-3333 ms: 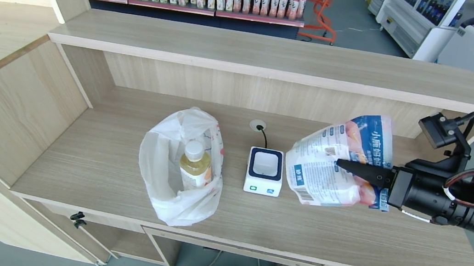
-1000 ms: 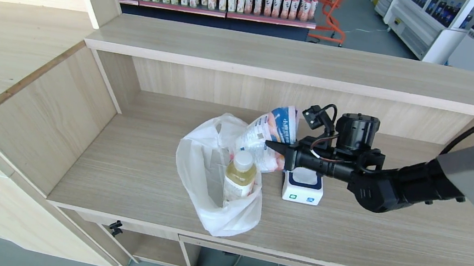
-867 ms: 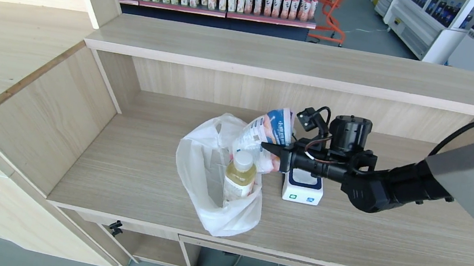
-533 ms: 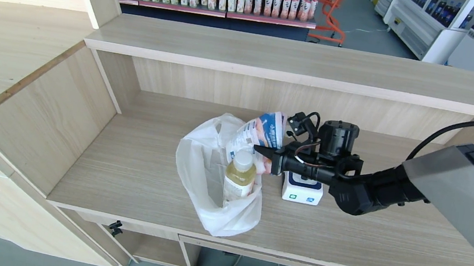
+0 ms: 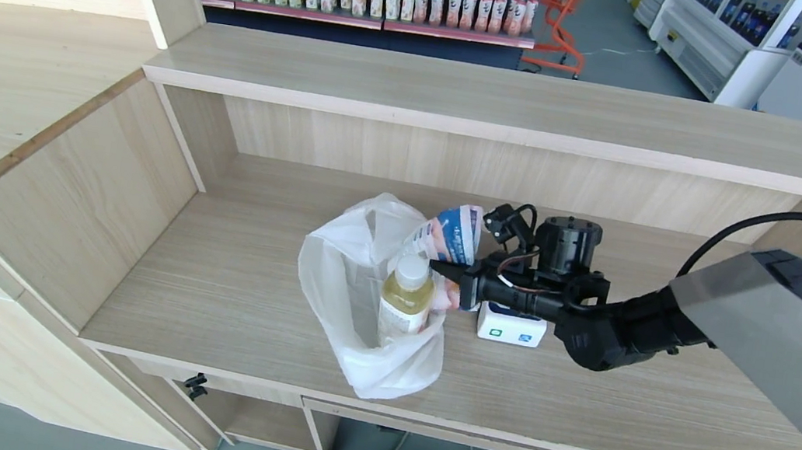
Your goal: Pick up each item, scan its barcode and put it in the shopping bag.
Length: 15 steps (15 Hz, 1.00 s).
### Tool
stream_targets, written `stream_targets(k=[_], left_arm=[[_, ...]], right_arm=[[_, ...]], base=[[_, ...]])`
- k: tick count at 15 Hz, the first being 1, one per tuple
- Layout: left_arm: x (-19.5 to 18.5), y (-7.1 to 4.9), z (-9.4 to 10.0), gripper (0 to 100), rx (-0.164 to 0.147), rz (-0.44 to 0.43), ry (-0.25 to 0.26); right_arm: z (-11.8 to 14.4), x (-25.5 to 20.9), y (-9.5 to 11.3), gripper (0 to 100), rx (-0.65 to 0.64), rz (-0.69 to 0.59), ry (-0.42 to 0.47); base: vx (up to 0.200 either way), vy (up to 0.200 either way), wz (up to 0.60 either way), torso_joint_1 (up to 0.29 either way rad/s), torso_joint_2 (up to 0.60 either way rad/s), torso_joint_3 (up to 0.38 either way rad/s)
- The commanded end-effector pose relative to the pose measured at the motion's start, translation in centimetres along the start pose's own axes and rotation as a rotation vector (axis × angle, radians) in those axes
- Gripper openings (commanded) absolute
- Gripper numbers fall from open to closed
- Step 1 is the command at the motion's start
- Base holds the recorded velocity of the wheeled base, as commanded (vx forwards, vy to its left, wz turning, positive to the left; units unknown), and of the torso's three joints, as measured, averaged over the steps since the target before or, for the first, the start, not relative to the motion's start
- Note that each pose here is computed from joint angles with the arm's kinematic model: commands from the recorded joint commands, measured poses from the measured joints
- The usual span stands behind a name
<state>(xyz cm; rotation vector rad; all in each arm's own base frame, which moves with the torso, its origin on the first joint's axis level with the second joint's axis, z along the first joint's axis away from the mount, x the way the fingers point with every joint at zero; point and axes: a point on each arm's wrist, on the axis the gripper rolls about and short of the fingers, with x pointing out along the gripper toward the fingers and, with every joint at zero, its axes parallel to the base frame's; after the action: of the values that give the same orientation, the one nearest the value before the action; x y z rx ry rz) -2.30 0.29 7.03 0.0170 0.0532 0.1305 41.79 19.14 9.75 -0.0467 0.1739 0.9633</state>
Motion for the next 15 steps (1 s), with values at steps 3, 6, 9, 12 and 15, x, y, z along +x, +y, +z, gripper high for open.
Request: stream_targets(k=[3,6,9,12,15], left_arm=[[0.0,0.0,0.0,100,0.0,0.0,0.0],[0.0,0.0,0.0,100,0.0,0.001,0.0],[0.0,0.0,0.0,100,0.0,0.001,0.0],[0.0,0.0,0.0,100,0.0,0.0,0.0],[0.0,0.0,0.0,100,0.0,0.0,0.0]], right_arm=[[1.2,-0.6,-0.2,100,0.005,-0.006,-0.025],[4.0,-1.4,0.1,100,0.046,-0.003,-0.089],[9.1,-5.8,2.3,100,0.135,0.0,-0.154],[9.6,-17.3,6.1,100,0.186,-0.08,-0.08],[5.9,-27.1,11.5,100,0.2,-0.219,-0.066]], base=[[0.0,0.0,0.0,0.0,0.0,0.0],[0.0,0.0,0.0,0.0,0.0,0.0],[0.0,0.0,0.0,0.0,0.0,0.0],[0.0,0.0,0.0,0.0,0.0,0.0],[0.0,0.0,0.0,0.0,0.0,0.0]])
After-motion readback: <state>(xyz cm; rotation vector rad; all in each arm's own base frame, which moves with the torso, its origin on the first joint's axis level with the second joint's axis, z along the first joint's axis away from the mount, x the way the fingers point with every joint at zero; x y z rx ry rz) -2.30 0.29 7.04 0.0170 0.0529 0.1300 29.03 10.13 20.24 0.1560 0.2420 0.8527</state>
